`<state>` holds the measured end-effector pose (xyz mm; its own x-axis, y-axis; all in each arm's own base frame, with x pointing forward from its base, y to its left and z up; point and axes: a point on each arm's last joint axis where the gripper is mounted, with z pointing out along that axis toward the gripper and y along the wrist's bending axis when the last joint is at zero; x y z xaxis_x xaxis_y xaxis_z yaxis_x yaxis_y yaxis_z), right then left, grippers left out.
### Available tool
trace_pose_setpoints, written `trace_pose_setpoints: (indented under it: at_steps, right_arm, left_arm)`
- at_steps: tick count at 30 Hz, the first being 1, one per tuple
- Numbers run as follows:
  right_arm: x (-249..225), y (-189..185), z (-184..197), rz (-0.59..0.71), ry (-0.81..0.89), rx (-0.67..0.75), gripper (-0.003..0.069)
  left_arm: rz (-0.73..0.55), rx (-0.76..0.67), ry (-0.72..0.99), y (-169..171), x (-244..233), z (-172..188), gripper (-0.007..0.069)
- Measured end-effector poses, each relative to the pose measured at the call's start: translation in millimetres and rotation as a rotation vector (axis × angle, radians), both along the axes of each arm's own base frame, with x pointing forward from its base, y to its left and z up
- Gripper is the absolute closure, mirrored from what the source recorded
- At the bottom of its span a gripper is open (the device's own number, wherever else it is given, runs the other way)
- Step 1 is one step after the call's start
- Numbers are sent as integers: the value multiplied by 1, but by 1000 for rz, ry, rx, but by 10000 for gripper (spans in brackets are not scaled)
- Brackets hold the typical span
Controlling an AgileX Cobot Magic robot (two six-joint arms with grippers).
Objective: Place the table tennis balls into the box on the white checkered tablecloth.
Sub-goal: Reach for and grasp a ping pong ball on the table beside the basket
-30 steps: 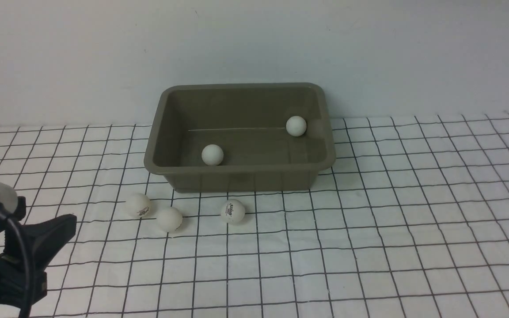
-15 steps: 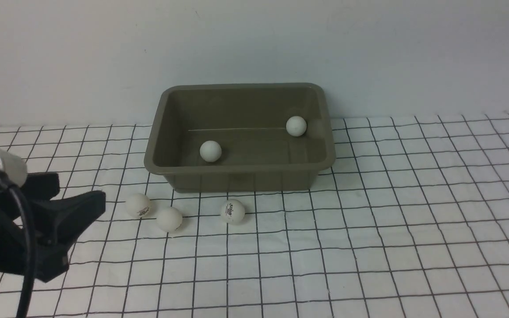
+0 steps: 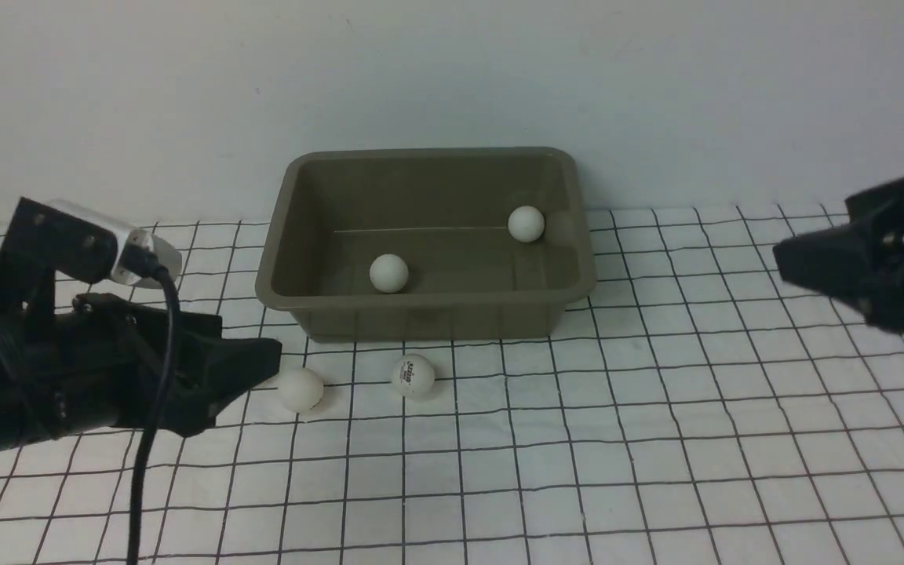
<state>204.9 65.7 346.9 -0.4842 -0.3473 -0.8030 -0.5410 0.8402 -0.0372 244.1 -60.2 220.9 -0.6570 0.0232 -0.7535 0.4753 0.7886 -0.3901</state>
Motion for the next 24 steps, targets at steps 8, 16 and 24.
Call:
trace_pose_setpoints:
  at_steps: [8,16,24]
  right_arm:
    - [1,0,2,-8,-19,8,174]
    - [1,0,2,6,-29,-8,174]
    - [1,0,2,6,-30,-9,174]
  left_arm:
    - [-69,132,-43,-63,28,-9,179]
    - [70,243,5,-91,46,-32,179]
    - [97,300,40,-104,69,-56,179]
